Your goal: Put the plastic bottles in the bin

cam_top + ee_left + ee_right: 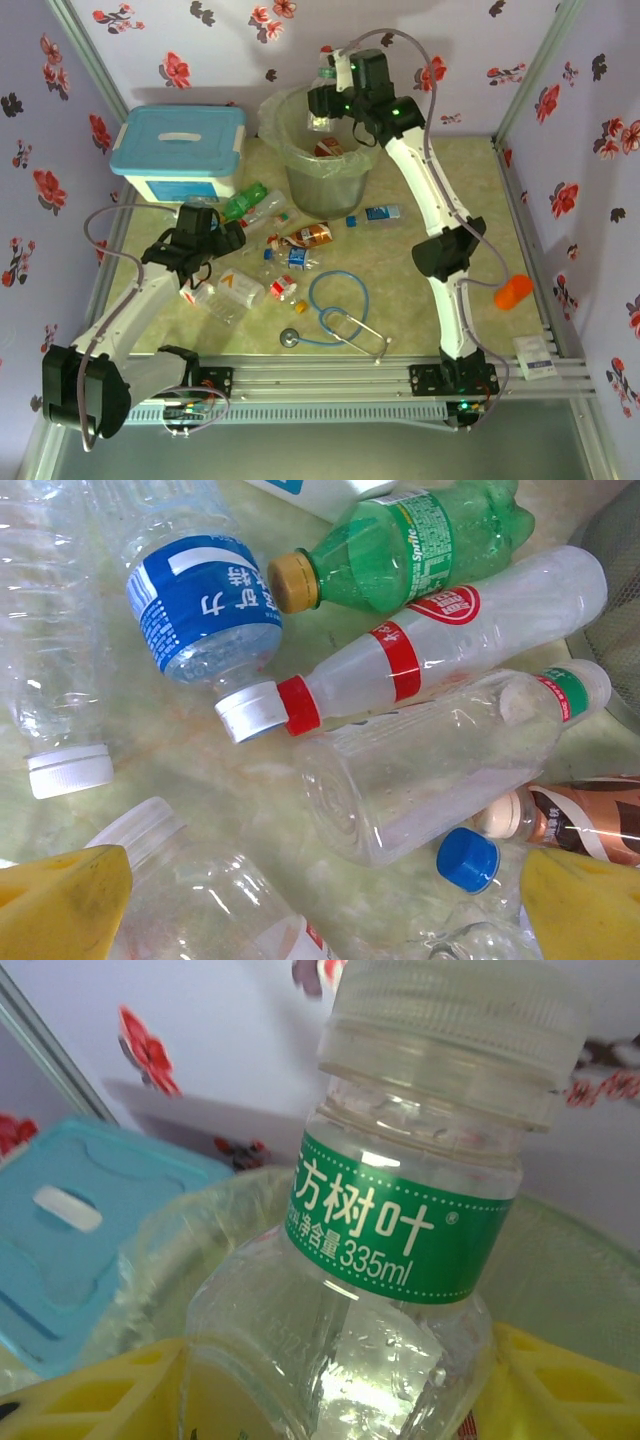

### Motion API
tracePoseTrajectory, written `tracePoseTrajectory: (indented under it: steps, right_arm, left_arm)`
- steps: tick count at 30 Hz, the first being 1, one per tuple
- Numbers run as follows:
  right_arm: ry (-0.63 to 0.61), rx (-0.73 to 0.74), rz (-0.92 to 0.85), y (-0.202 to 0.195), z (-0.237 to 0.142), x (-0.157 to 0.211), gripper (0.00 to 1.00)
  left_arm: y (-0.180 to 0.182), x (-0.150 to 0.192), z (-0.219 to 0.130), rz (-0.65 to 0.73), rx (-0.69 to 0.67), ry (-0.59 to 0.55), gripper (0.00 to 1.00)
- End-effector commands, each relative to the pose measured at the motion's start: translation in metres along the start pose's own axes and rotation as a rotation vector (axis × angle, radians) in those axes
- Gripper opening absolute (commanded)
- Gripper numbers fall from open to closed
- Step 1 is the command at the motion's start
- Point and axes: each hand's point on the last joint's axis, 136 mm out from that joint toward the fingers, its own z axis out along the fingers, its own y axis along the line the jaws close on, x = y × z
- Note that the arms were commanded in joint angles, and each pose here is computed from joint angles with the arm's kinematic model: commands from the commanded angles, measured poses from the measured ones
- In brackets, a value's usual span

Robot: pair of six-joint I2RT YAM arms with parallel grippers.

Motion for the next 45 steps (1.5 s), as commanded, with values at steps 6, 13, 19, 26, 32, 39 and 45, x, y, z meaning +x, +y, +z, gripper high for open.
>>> tracePoseTrajectory:
  steps: [6, 13, 19, 26, 32, 39, 45]
  right_arm:
    - [0.109, -0.097, -0.073, 0.009, 0.015, 0.031, 0.56]
    - [0.192, -0.134, -0.089, 0.012, 0.023, 0.057, 0.57]
    - [0.278, -0.172, -0.101, 0.015, 0.026, 0.082, 0.58]
    - [0.358, -0.177, -0.110, 0.012, 0.031, 0.107, 0.62]
    - [0.388, -0.177, -0.102, 0.012, 0.028, 0.113, 0.70]
    - [0.388, -0.178, -0.095, 0.012, 0.031, 0.115, 0.80]
    - [0.387, -0.191, -0.082, 0.015, 0.032, 0.115, 0.82]
  left_arm:
    - [0.011, -0.001, -0.001, -0.041, -0.022, -0.010, 1.00]
    - [0.011, -0.002, -0.002, -0.059, -0.017, -0.021, 1.00]
    - [0.011, -0.004, -0.005, -0.056, -0.023, -0.021, 1.00]
    - [0.018, -0.001, -0.015, -0.051, -0.048, -0.006, 1.00]
    - [0.031, 0.006, -0.033, -0.050, -0.094, 0.044, 1.00]
    - [0.052, 0.023, -0.049, -0.079, -0.152, 0.115, 1.00]
    - [0.061, 0.039, -0.047, -0.156, -0.142, 0.158, 1.00]
